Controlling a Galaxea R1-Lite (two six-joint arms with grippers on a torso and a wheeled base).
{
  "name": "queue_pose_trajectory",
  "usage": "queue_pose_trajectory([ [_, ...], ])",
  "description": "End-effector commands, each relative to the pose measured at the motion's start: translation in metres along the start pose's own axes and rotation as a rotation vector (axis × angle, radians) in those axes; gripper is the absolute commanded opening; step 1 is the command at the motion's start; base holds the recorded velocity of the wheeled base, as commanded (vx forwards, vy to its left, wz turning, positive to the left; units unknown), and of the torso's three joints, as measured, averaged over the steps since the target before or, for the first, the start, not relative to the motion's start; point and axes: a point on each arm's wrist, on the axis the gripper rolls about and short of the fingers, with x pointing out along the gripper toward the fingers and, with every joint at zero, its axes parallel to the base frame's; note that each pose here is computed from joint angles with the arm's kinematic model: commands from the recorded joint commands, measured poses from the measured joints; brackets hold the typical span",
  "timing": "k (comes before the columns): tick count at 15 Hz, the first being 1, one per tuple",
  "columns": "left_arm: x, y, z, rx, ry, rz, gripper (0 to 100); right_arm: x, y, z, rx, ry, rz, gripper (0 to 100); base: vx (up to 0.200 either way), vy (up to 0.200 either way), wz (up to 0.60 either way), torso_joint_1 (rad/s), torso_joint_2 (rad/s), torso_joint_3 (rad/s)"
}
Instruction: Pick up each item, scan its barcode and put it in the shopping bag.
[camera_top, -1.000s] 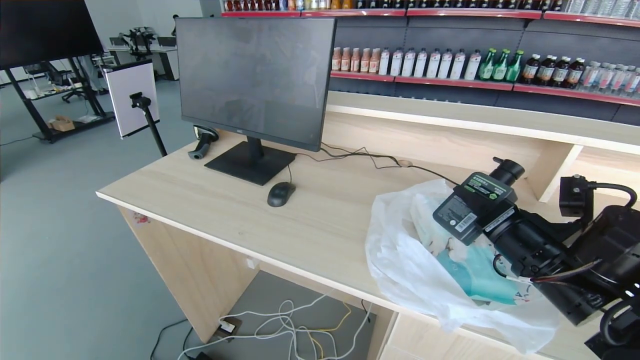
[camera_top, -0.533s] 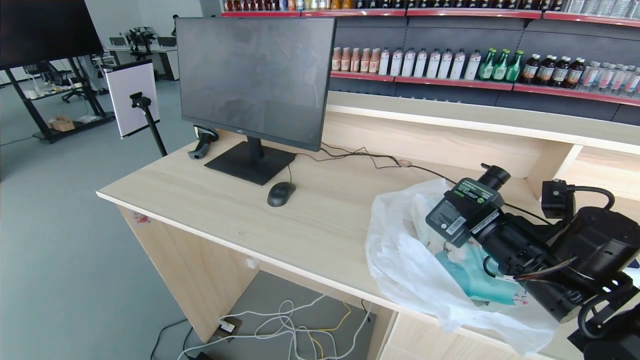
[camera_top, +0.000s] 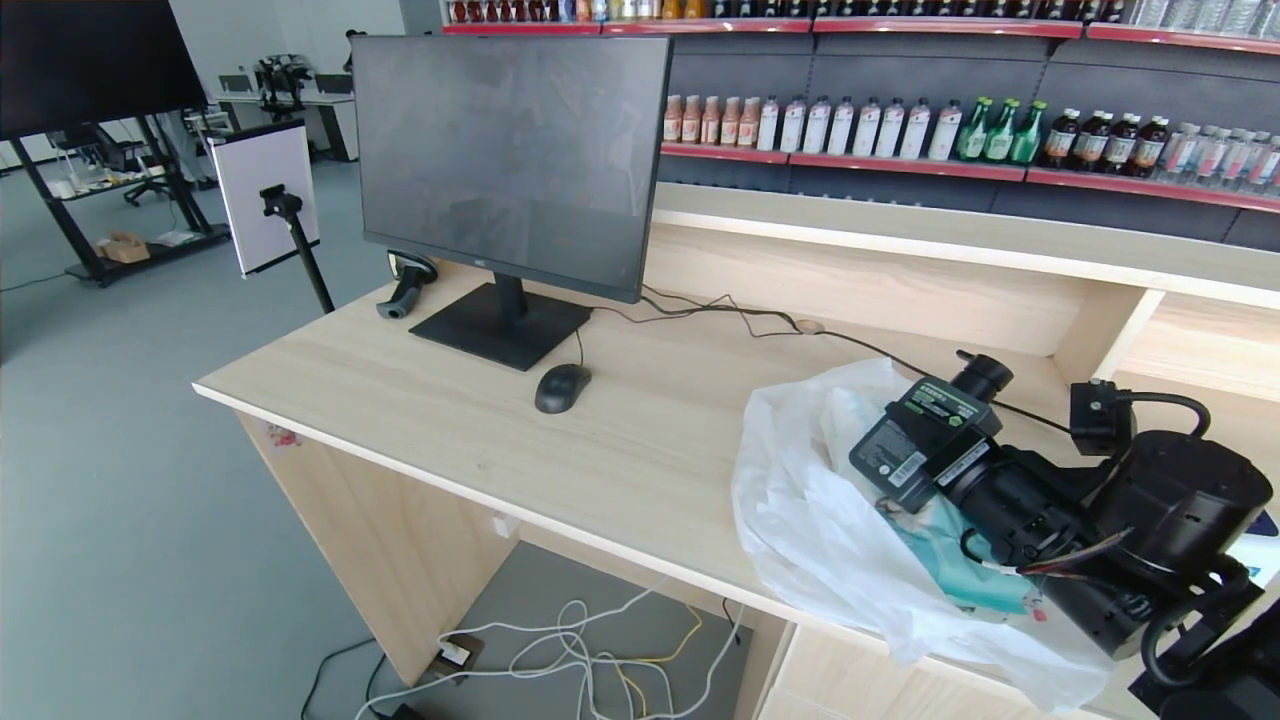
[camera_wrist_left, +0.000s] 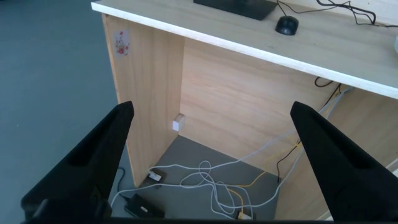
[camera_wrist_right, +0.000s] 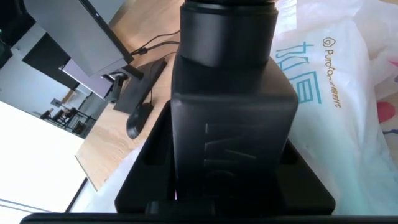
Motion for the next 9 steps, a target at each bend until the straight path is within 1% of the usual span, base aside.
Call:
queue_pose_trajectory([
  [1,0.0000,0.0000,0.0000,-0.001,-0.001,0.001,100,0.0008,-0.0043,-0.0033,-0.002,0.015,-0.018,0,0.000,0.000,0.00,0.000,0.00,0.000],
  [9,0.0000,0.0000,0.0000,-0.001,-0.001,0.001,100,0.0028,-0.0080,-0.0067,-0.013,0.026,-0.034,0,0.000,0.000,0.00,0.000,0.00,0.000],
])
